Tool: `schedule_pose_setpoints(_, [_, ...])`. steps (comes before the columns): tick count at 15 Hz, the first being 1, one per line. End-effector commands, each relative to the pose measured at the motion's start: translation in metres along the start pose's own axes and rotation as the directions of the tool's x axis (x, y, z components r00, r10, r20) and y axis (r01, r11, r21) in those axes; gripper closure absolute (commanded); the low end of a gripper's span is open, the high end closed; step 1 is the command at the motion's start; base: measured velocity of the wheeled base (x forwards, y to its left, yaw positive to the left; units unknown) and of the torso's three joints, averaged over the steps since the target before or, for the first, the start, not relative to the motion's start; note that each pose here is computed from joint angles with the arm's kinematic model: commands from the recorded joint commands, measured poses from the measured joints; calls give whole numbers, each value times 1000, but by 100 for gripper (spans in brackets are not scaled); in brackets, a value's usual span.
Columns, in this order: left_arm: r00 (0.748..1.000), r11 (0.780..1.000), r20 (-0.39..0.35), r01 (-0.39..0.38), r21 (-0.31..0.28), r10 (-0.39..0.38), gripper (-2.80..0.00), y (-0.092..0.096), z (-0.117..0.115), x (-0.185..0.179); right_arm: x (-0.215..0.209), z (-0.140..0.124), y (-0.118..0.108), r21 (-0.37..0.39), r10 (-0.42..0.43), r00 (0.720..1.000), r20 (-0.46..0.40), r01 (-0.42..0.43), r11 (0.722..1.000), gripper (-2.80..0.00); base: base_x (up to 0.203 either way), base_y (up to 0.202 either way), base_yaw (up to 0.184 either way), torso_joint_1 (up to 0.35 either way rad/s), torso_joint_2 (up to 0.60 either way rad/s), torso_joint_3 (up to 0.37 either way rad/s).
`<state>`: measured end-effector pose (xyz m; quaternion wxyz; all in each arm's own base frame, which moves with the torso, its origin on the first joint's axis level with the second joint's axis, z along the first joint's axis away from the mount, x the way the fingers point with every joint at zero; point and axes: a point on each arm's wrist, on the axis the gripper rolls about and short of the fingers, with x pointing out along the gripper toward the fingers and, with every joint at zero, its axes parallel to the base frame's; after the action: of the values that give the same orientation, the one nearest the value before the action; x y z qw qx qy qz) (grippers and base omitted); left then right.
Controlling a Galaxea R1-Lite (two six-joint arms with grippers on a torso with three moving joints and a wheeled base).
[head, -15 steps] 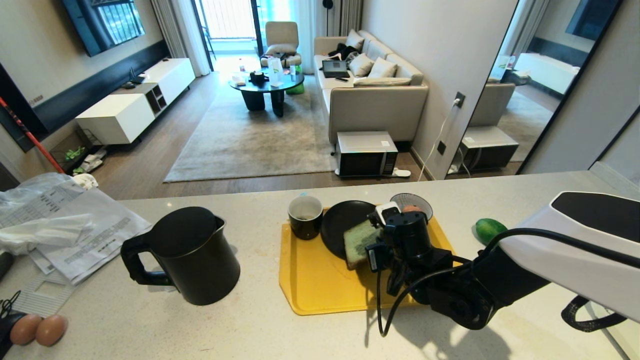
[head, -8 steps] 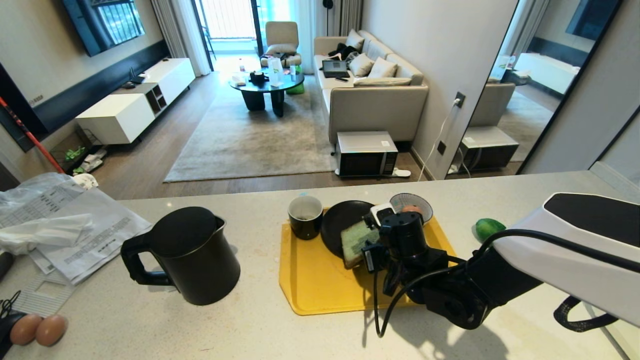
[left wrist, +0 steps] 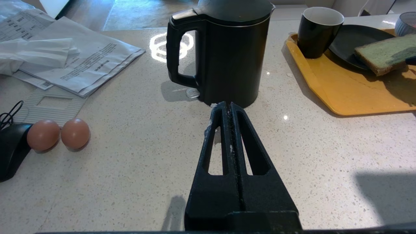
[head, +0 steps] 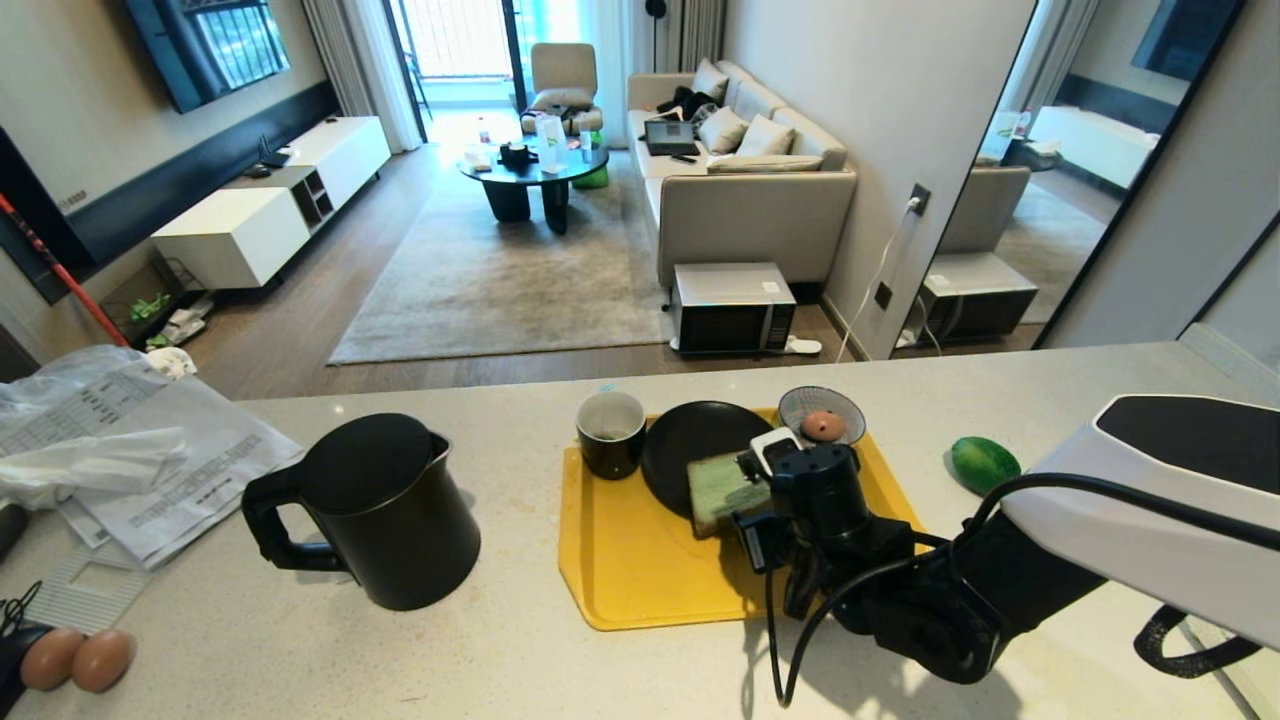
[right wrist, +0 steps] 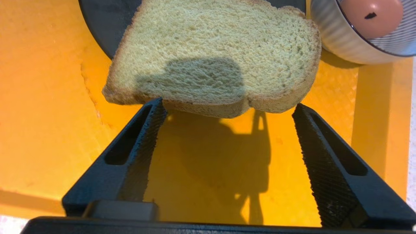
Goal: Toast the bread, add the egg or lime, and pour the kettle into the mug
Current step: Put the baked bread on a plate, then put the fruit on a plate
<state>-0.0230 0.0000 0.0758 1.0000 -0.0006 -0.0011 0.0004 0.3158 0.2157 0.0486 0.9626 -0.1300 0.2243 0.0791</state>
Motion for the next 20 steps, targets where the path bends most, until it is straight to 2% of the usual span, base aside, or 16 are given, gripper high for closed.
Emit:
schedule_pose_setpoints(1, [1000,1000,-1,-1,0,1,0,0,0,0,-5,2,-2,2,-2,1000,8,2,1000,-280,0,0,0,0,0,0])
schedule_pose_setpoints(3, [1000,1000,-1,-1,0,1,0,0,0,0,-5,3,-2,-26,-2,1000,9,2,1000,-280,0,0,0,0,0,0])
schedule_pose_setpoints(6, [1000,1000,-1,-1,0,1,0,0,0,0,-5,3,2,-112,6,1000,11,-4,994,-280,0,0,0,0,0,0])
schedule_pose_setpoints(8, [1000,1000,-1,-1,0,1,0,0,0,0,-8,2,3,-118,-7,1000,11,8,993,-280,0,0,0,0,0,0])
schedule_pose_setpoints(12, [1000,1000,-1,-1,0,1,0,0,0,0,-41,14,-14,-97,-37,998,45,41,994,-280,0,0,0,0,0,0])
schedule_pose_setpoints(15, [1000,1000,-1,-1,0,1,0,0,0,0,-91,37,-36,-45,-30,988,149,37,998,-280,0,0,0,0,0,0])
schedule_pose_setpoints(18, [1000,1000,-1,-1,0,1,0,0,0,0,-137,46,-59,3,-39,972,233,39,999,-280,0,0,0,0,0,0])
schedule_pose_setpoints(19, [1000,1000,-1,-1,0,1,0,0,0,0,-151,49,-68,23,-47,964,262,42,999,0,0,0,0,0,0,0])
schedule_pose_setpoints(20, [1000,1000,-1,-1,0,1,0,0,0,0,-164,51,-76,45,-58,954,293,47,998,0,0,0,0,0,0,0])
